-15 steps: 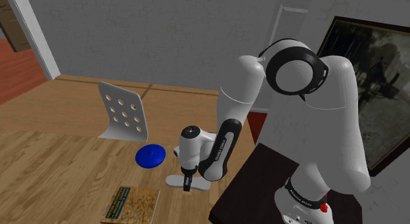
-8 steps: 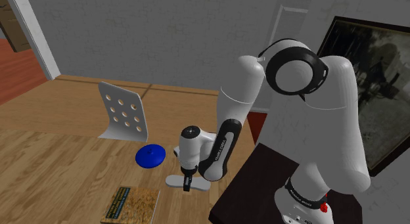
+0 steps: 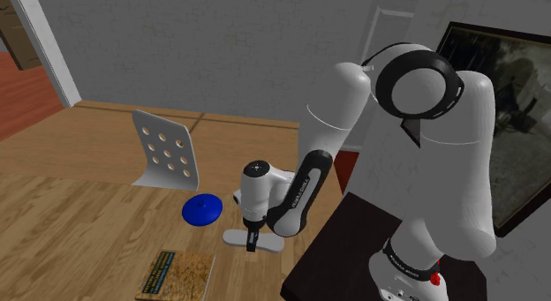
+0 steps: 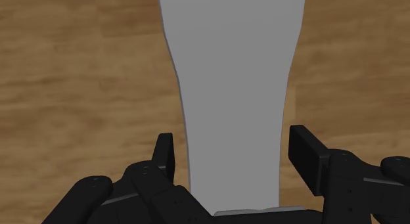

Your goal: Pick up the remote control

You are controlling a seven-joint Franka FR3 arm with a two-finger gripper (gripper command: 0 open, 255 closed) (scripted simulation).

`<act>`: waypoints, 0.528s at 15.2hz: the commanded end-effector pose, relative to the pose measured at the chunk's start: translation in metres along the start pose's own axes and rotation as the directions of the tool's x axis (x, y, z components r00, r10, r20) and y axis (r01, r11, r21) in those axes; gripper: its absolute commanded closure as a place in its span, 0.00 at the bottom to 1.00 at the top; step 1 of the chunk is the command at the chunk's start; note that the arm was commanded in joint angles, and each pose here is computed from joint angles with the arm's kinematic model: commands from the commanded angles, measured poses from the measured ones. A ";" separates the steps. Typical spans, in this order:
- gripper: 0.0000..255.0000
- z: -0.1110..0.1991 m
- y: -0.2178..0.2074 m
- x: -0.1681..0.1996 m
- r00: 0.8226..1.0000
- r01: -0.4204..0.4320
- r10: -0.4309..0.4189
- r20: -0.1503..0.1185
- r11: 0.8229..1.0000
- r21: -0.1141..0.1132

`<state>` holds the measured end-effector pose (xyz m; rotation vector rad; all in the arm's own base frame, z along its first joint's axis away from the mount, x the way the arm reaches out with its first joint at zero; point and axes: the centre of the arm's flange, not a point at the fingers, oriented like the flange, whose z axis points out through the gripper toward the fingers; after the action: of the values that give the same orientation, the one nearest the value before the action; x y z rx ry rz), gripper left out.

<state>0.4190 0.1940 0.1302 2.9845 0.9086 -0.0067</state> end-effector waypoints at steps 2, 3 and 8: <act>1.00 -0.016 -0.001 -0.001 1.000 0.000 0.000 0.000 1.000 0.000; 1.00 -0.021 0.000 -0.001 1.000 0.000 0.000 0.000 1.000 0.000; 1.00 -0.047 0.000 -0.001 1.000 0.000 0.000 0.000 1.000 0.000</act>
<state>0.4180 0.1938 0.1725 2.9844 0.9088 -0.0067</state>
